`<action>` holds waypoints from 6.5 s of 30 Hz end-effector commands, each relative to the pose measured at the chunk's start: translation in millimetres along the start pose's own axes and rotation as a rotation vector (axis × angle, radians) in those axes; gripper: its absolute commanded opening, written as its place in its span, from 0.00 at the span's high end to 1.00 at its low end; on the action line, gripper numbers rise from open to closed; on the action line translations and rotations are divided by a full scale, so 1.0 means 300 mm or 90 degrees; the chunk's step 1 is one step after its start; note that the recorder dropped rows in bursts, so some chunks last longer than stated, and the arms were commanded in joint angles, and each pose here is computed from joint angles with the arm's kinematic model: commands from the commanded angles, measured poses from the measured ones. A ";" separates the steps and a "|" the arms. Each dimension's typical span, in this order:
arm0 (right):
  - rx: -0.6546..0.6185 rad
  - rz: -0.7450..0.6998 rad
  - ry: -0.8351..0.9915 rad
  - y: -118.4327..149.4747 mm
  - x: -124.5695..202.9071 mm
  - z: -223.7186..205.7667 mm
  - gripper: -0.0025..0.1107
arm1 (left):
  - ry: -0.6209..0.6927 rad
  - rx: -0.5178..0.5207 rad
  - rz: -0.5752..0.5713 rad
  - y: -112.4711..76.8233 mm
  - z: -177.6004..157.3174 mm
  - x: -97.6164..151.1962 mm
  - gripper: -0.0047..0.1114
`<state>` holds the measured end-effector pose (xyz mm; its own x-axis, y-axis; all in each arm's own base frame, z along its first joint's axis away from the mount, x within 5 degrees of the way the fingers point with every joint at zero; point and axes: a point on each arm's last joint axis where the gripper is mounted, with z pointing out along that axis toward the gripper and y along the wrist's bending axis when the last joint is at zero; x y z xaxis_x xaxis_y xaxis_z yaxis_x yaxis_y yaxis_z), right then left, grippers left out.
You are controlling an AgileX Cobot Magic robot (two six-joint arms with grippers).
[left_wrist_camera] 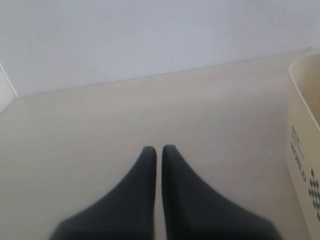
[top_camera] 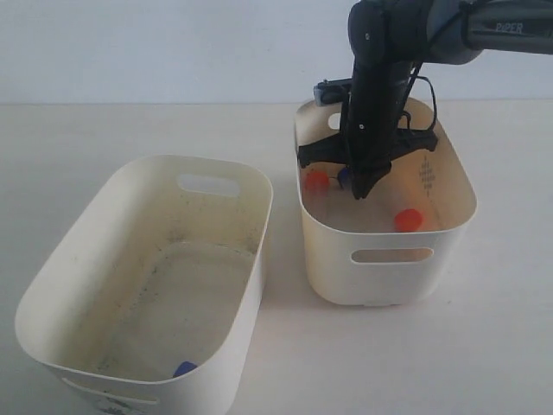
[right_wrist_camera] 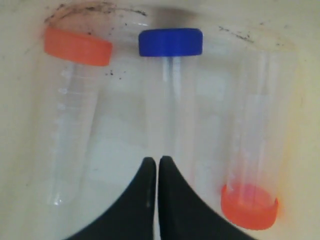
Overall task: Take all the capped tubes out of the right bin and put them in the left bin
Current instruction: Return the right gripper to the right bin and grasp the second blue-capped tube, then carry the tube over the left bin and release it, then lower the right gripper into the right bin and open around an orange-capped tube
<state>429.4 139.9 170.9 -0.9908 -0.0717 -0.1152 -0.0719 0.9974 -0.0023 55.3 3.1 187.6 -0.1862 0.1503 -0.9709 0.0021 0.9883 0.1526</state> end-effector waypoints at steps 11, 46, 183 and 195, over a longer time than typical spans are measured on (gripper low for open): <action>0.004 -0.001 -0.001 -0.005 -0.004 0.015 0.45 | -0.009 -0.001 -0.008 0.001 -0.002 -0.007 0.92; -0.318 -0.224 -0.220 0.144 0.186 -0.646 0.98 | -0.009 -0.001 -0.008 0.001 -0.002 -0.007 0.92; -0.199 -0.004 -0.016 -0.005 -0.009 0.111 0.30 | -0.009 -0.001 -0.008 0.001 -0.002 -0.007 0.92; -0.144 0.043 0.036 -0.019 0.009 0.184 0.82 | -0.009 -0.001 -0.008 0.001 -0.002 -0.007 0.92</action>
<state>434.4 141.7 139.0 -0.9959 0.0191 -0.0881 -0.0088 0.9520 0.3058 55.3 3.1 187.6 -0.1862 0.1503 -0.9709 0.0021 0.9883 0.1526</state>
